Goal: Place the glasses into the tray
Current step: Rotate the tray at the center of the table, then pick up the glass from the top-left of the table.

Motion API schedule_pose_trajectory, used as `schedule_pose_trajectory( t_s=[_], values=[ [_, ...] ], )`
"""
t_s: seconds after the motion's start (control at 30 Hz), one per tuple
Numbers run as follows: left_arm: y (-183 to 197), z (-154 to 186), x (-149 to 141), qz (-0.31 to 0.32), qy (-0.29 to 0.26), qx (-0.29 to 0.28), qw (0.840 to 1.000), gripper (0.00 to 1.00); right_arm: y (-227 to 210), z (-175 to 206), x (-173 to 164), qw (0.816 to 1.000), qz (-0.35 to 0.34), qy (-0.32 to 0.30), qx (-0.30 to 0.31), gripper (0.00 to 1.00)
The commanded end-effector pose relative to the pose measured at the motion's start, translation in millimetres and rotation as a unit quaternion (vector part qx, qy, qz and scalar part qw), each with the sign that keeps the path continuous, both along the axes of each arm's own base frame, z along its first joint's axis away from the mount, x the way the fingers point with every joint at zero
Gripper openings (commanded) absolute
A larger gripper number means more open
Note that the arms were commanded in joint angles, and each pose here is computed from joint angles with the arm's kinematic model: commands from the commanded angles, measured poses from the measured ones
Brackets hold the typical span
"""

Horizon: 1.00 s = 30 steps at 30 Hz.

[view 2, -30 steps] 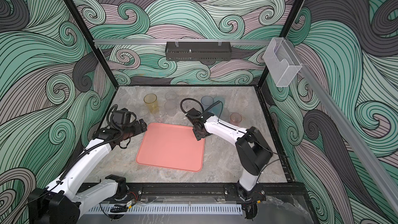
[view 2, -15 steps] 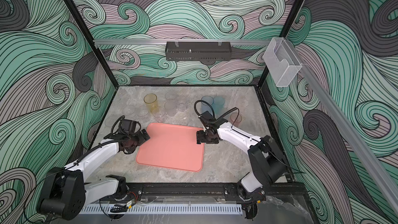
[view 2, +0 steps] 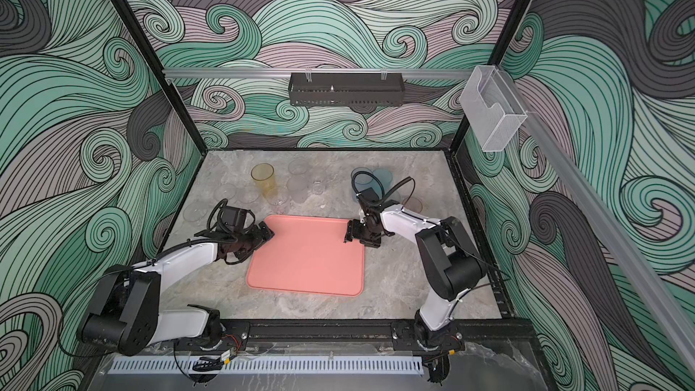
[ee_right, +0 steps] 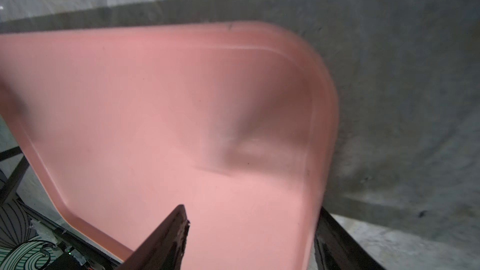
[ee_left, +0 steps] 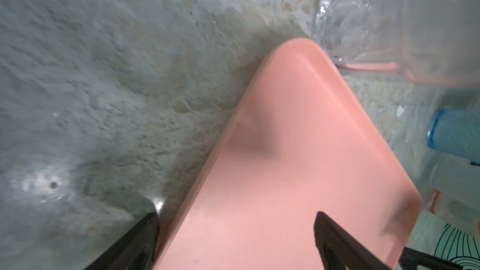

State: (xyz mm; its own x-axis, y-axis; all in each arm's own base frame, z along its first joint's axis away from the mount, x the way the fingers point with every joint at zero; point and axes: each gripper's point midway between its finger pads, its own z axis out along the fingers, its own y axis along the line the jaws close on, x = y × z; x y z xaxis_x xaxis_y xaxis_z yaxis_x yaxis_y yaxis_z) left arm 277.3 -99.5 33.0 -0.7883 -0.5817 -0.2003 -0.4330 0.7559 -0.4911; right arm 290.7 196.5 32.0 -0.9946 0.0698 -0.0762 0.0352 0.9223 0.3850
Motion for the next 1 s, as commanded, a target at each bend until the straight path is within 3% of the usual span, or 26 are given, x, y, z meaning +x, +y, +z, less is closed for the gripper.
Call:
schedule_pose_trajectory(
  t_s=[0.0, 0.2, 0.43, 0.53, 0.67, 0.73, 0.8, 0.9, 0.97],
  values=[
    [-14, -28, -47, 0.009, 0.096, -0.044, 0.994, 0.96, -10, 5, 12, 1.000, 0.011, -0.018, -0.023, 0.74],
    [-3, 16, -36, -0.021, 0.048, 0.002, 0.999, 0.96, -30, 16, 9, 0.996, 0.030, -0.032, -0.075, 0.74],
    [13, 84, -12, -0.073, -0.053, 0.072, 0.993, 0.97, -59, 85, 5, 0.985, 0.028, -0.118, -0.122, 0.76],
    [18, 131, 10, -0.085, -0.136, 0.107, 0.981, 0.96, -64, 131, 18, 0.976, 0.021, -0.171, -0.131, 0.75],
    [18, 209, 48, -0.099, -0.263, 0.145, 0.949, 0.91, -45, 166, 31, 0.977, 0.000, -0.201, -0.075, 0.72],
    [28, 225, 67, -0.093, -0.264, 0.174, 0.944, 0.90, -26, 168, 35, 0.979, -0.003, -0.202, -0.039, 0.71],
    [36, 224, 89, -0.093, -0.234, 0.183, 0.950, 0.87, -8, 167, 37, 0.978, 0.009, -0.207, -0.026, 0.70],
    [38, 214, 120, -0.108, -0.181, 0.138, 0.968, 0.61, 21, 162, 28, 0.975, 0.060, -0.211, -0.043, 0.69],
    [42, 204, 140, -0.117, -0.155, 0.128, 0.973, 0.57, 40, 157, 17, 0.974, 0.093, -0.203, -0.042, 0.69]
  ],
)
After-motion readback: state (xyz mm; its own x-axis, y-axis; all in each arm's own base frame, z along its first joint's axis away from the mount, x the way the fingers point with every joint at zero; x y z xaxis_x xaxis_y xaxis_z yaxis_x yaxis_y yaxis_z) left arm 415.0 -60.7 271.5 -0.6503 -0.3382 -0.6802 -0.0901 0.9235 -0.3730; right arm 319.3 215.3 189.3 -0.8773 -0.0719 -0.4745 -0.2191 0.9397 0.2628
